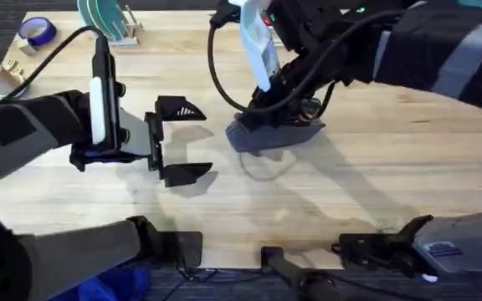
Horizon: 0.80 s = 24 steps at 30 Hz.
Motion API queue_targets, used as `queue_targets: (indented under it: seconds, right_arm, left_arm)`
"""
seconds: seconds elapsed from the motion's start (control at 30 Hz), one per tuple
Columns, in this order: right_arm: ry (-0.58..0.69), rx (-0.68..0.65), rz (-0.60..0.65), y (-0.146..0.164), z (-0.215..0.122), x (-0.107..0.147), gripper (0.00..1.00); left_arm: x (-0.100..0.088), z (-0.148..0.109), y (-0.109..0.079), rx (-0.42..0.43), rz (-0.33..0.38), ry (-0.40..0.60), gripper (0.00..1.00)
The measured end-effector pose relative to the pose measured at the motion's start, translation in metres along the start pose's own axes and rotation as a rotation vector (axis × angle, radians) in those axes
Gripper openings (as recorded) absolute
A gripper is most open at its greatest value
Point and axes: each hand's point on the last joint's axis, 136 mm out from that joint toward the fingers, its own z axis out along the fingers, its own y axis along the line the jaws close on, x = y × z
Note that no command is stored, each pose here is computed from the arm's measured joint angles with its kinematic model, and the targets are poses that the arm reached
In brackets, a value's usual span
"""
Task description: Unzip the bag, pick up the pens from the table one at a time and place them inside, then zip the bag closed.
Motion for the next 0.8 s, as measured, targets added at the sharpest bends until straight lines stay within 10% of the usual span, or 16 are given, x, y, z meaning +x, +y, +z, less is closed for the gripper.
queue_targets:
  seconds: [0.8]
  right_arm:
    - [0.022, -0.014, 0.023, 0.002, 0.010, 0.003, 0.032]
  left_arm:
    - [-0.002, 0.029, 0.010, 0.057, -0.191, -0.056, 0.995]
